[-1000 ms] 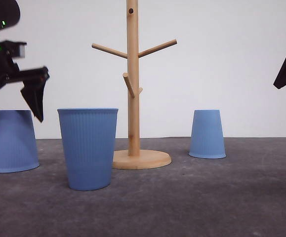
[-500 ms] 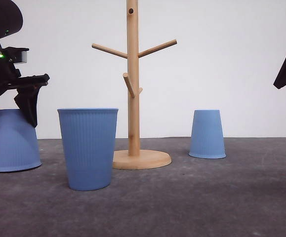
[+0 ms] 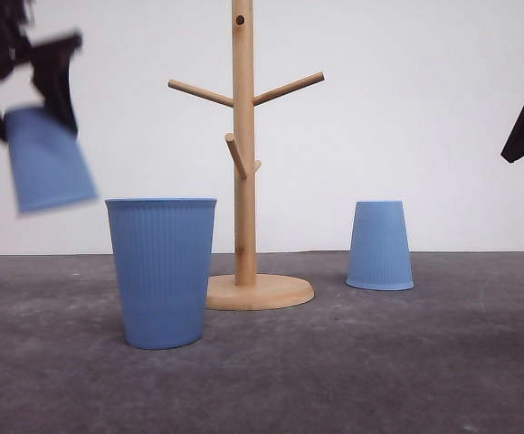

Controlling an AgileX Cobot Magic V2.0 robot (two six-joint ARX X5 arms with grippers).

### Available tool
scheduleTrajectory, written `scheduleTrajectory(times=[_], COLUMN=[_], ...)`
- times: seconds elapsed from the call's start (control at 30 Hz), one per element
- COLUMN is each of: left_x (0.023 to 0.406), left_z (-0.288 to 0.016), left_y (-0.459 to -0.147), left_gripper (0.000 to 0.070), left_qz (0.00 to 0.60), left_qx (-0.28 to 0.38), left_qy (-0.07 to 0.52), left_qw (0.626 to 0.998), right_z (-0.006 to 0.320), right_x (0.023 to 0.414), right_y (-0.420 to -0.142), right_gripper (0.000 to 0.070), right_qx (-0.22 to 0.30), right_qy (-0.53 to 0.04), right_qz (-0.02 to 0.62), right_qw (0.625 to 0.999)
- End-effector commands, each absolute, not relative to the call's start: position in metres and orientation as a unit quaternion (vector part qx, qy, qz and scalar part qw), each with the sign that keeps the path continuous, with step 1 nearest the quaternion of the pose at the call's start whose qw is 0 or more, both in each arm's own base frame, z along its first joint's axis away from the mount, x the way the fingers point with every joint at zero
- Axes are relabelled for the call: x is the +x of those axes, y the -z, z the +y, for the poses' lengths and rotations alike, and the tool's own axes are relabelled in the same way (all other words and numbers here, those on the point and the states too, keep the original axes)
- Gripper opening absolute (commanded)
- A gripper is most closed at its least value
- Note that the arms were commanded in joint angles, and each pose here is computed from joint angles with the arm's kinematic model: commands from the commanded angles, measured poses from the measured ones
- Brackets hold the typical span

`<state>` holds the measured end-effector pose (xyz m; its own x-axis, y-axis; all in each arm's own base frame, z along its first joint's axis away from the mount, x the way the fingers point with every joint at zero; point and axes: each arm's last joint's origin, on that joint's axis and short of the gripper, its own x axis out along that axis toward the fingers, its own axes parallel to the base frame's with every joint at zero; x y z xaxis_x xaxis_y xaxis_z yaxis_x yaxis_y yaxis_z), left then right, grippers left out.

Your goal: Place three cups

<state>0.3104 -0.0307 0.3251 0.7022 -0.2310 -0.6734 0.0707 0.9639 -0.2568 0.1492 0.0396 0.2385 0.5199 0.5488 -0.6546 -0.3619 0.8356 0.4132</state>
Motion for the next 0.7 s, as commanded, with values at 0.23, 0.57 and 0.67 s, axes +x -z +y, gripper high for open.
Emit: scheduleTrajectory(times=[0.23, 0.57, 0.67], left_x=[0.317, 0.347, 0.359], left_z=[-0.002, 0.003, -0.004], left_y=[-0.382, -0.373, -0.362], left_gripper=[0.0376, 0.0376, 0.0376], left_qz=[0.300, 0.294, 0.309], left_qx=[-0.258, -0.374, -0.387], left_qy=[0.154, 0.280, 0.300], left_qw=[0.905, 0.834, 0.816], right_z=[0.040, 0.040, 0.040], right_x=[0.151, 0.151, 0.151], right_y=[-0.244, -0.244, -0.244], right_gripper=[0.0441, 0.0441, 0.0441], right_qx=[0.106, 0.106, 0.105], right_qy=[-0.266, -0.267, -0.267], right_qz=[0.401, 0.401, 0.401], right_qw=[0.870, 0.870, 0.870])
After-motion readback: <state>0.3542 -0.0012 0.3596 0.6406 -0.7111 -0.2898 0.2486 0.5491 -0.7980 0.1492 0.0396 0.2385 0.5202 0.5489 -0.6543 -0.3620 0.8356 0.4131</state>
